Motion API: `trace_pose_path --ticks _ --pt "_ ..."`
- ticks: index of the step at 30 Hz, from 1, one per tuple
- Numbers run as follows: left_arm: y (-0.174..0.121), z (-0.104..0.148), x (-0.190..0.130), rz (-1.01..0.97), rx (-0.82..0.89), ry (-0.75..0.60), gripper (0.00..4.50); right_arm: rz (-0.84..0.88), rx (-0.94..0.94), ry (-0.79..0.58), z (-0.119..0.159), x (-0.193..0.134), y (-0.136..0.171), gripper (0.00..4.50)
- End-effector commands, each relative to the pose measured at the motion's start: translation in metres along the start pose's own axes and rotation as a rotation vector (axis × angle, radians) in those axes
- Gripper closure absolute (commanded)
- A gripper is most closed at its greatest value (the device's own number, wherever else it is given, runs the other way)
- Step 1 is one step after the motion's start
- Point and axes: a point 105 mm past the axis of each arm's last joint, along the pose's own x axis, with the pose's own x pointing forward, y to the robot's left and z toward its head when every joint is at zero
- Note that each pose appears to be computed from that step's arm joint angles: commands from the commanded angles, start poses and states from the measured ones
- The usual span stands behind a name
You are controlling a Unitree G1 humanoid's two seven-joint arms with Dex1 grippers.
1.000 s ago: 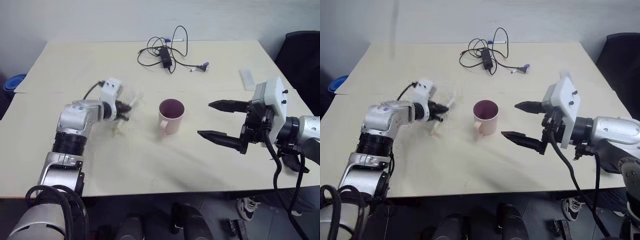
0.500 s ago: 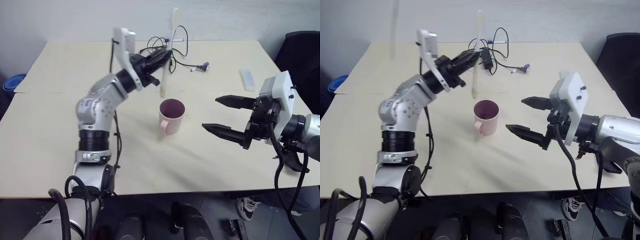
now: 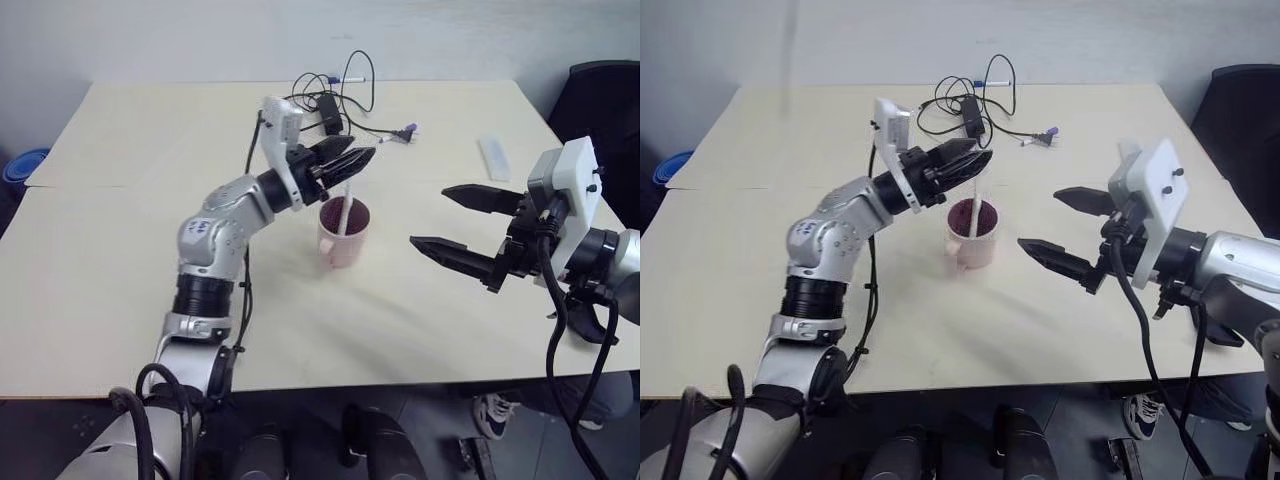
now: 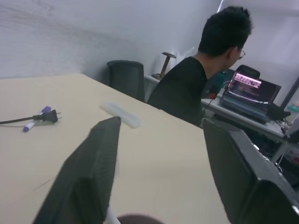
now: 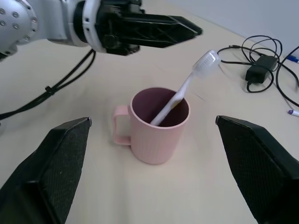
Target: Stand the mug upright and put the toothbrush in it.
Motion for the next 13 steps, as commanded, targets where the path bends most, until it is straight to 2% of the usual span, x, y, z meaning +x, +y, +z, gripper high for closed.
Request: trace_pose_path --ticks 1,2,5,7,10,13 --pt "-0.008 0.034 -0.037 -0.055 0.113 0.005 0.52 -0.013 -0.03 -0.003 0.004 -0.006 -0.011 0.0" --pt "-0.008 0.04 -0.054 -0.073 0.154 0.049 0.24 -0.002 -0.023 0.008 0.001 -0.007 -0.014 0.0" --pt "-0.013 0.051 -0.1 -0.145 0.264 0.218 0.24 0.061 0.003 0.037 -0.004 -0.013 -0.018 0.0" --pt "-0.015 0.056 -0.136 -0.183 0.318 0.381 0.24 0.116 0.028 0.066 -0.008 -0.019 -0.022 0.0" --pt "-0.01 0.064 -0.171 -0.169 0.375 0.543 0.24 0.165 0.034 0.112 -0.014 -0.027 -0.027 0.0" --pt "-0.01 0.065 -0.187 -0.176 0.406 0.624 0.24 0.178 0.036 0.128 -0.018 -0.029 -0.033 0.0"
